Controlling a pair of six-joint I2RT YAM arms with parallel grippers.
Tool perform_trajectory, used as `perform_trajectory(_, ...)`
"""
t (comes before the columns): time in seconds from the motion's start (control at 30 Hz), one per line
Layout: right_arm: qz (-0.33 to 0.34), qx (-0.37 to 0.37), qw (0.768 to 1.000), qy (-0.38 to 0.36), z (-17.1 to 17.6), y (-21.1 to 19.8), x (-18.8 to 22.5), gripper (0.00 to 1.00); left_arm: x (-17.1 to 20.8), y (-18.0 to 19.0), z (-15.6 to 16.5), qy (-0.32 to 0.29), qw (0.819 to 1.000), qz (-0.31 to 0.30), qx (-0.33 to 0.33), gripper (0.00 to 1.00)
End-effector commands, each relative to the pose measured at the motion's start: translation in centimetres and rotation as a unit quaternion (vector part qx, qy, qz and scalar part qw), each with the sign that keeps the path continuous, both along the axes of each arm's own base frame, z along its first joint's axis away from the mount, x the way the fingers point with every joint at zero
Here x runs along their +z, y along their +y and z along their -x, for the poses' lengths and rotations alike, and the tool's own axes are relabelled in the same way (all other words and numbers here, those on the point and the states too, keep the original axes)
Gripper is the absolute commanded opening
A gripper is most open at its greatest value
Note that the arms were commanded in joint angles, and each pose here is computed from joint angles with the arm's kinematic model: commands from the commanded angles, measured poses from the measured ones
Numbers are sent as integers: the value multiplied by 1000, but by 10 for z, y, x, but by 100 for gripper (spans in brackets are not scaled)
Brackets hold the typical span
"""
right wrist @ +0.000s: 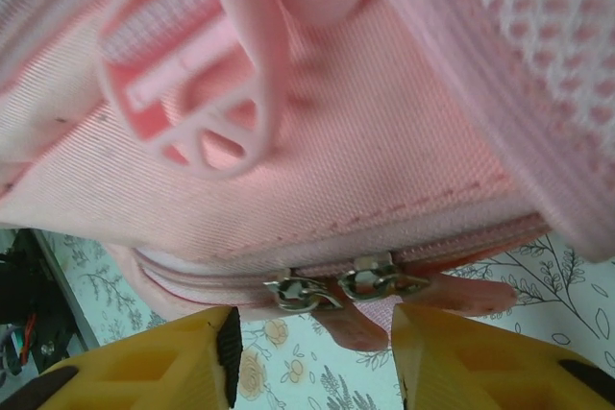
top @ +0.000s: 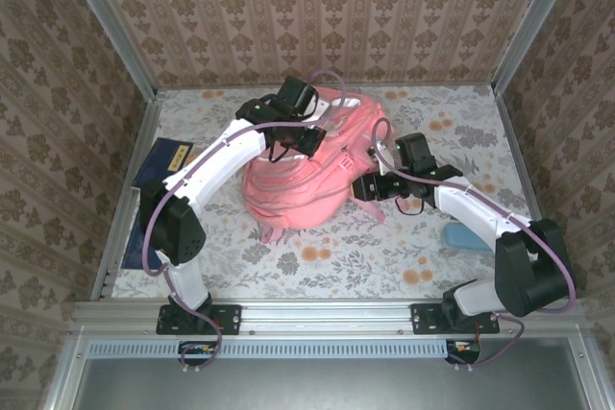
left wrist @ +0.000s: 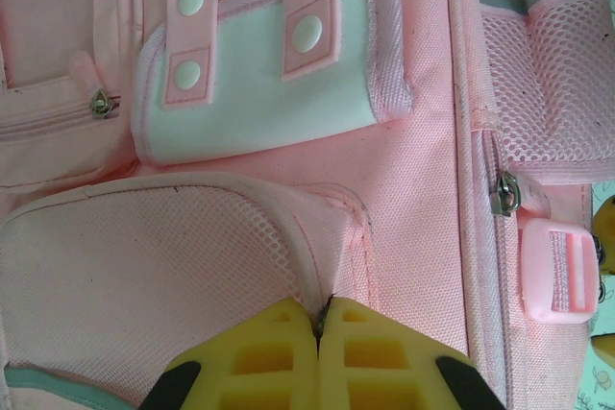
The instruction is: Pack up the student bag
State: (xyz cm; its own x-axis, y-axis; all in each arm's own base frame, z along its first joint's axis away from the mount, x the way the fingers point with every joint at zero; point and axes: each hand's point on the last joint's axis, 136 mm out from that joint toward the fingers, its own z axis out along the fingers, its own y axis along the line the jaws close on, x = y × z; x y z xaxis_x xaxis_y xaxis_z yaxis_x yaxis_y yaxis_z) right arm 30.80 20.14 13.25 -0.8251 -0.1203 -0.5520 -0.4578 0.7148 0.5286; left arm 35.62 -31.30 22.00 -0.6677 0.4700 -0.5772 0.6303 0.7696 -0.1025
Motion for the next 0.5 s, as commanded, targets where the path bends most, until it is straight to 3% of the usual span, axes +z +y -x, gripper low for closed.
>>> perform_trajectory(0.0, 9, 4, 1000, -4, 2, 0, -7, 42, 53, -2, -13, -67, 996, 60, 14, 0)
perform_trajectory(0.27, 13, 5, 1000, -16, -5, 1, -5, 45, 51, -4, -12, -58, 996, 65, 10, 0)
perform_trajectory(0.47, 21, 10, 999, -34, -14, 5, -1, 36, 50, -5, -11, -53, 996, 69, 7, 0)
